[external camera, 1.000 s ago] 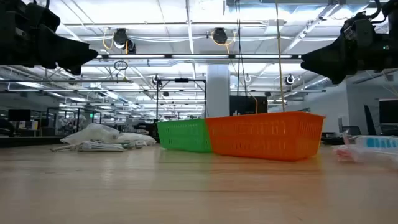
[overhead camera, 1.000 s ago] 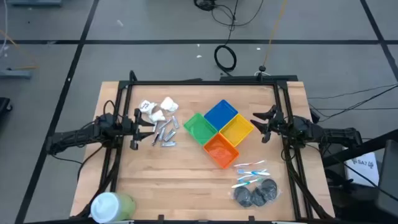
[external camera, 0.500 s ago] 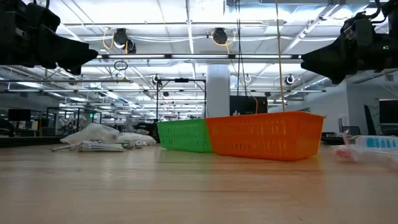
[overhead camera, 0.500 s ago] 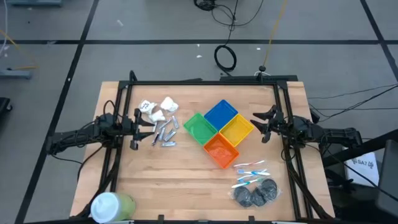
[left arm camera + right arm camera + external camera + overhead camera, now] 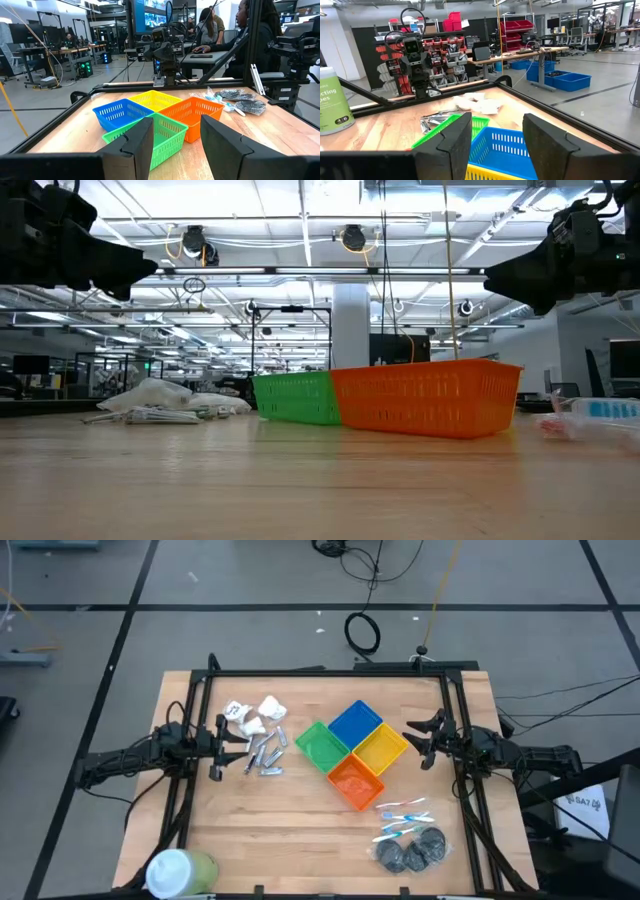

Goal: Pick & Place Travel size toiletries

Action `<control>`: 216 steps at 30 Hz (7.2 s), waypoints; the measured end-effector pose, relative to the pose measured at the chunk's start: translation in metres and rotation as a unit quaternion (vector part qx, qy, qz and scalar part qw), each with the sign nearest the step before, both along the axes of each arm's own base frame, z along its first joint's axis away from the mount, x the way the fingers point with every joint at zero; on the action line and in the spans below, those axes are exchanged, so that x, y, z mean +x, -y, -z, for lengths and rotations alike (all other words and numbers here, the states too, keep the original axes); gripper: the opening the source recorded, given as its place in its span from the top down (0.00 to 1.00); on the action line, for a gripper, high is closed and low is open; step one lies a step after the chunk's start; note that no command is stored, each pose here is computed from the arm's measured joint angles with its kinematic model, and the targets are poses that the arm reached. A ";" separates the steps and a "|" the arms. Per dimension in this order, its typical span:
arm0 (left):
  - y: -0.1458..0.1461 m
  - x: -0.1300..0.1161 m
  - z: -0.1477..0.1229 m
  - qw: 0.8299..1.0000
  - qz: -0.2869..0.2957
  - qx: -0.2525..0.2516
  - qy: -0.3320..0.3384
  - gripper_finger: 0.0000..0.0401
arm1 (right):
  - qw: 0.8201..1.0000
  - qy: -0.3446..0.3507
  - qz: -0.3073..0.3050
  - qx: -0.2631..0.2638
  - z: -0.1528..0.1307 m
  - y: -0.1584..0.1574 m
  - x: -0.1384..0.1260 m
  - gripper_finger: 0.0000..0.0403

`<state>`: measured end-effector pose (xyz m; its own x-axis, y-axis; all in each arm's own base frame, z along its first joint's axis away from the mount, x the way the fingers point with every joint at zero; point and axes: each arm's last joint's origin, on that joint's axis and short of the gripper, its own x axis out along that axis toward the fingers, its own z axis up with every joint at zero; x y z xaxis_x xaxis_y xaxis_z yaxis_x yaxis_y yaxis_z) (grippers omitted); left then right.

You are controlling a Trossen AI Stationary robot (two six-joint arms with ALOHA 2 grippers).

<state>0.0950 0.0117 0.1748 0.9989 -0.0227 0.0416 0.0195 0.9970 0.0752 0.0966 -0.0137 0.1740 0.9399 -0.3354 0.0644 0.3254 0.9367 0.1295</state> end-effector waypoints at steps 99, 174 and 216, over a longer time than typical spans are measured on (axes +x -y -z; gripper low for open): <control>0.000 0.000 0.000 1.000 0.000 0.000 0.000 0.60 | 1.000 0.000 0.000 0.000 0.000 0.000 0.000 0.59; 0.000 0.000 0.000 1.000 0.000 0.000 0.000 0.60 | 0.815 -0.544 -0.187 0.077 0.043 -0.116 0.044 0.41; 0.000 0.000 0.000 1.000 0.000 0.000 0.000 0.60 | 0.826 -0.439 -0.290 0.200 0.006 -0.108 0.026 0.97</control>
<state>0.0950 0.0117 0.1748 0.9989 -0.0232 0.0411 0.0200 0.9970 0.0752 0.1229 0.0945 0.1682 0.5754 0.3589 -0.7349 -0.0310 0.9075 0.4189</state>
